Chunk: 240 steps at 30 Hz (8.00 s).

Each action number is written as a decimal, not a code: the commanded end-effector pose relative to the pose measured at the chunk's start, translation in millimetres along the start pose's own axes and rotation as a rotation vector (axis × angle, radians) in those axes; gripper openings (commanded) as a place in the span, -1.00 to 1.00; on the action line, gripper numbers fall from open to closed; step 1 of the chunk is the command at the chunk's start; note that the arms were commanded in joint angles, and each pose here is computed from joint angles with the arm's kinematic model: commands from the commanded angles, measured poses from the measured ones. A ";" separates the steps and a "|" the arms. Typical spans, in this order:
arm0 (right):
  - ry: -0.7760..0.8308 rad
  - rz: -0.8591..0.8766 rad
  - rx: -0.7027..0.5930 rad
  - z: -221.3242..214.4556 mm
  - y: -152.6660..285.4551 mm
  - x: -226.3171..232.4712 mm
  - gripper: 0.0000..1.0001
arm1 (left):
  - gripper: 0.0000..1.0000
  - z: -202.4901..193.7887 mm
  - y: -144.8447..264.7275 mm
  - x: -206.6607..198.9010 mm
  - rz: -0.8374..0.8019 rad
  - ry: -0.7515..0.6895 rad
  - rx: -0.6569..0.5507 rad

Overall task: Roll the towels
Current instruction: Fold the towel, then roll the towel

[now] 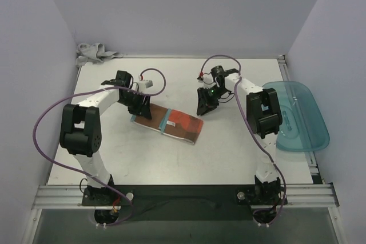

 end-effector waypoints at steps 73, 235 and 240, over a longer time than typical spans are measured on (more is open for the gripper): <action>0.037 0.293 -0.004 -19.5 -23.8 105.7 -0.50 | -1.00 -114.2 -66.2 -174.5 0.120 -1.229 0.210; -0.187 0.242 0.007 -26.4 3.1 35.9 -0.49 | -0.77 -118.5 -106.2 -174.4 0.070 -1.219 0.324; -0.023 0.124 -0.269 -6.9 99.1 46.0 -0.33 | -0.88 -110.5 -99.4 -165.0 -0.056 -1.118 0.365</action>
Point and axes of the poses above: each gripper's point midway between its finger pads, its own y axis back along the fingers, its own x axis along the line the jaws close on, z = x × y, the point moved 10 cm from there along y, back along the fingers, and after that the axes turned 7 degrees about -y, right-handed, at the moved point
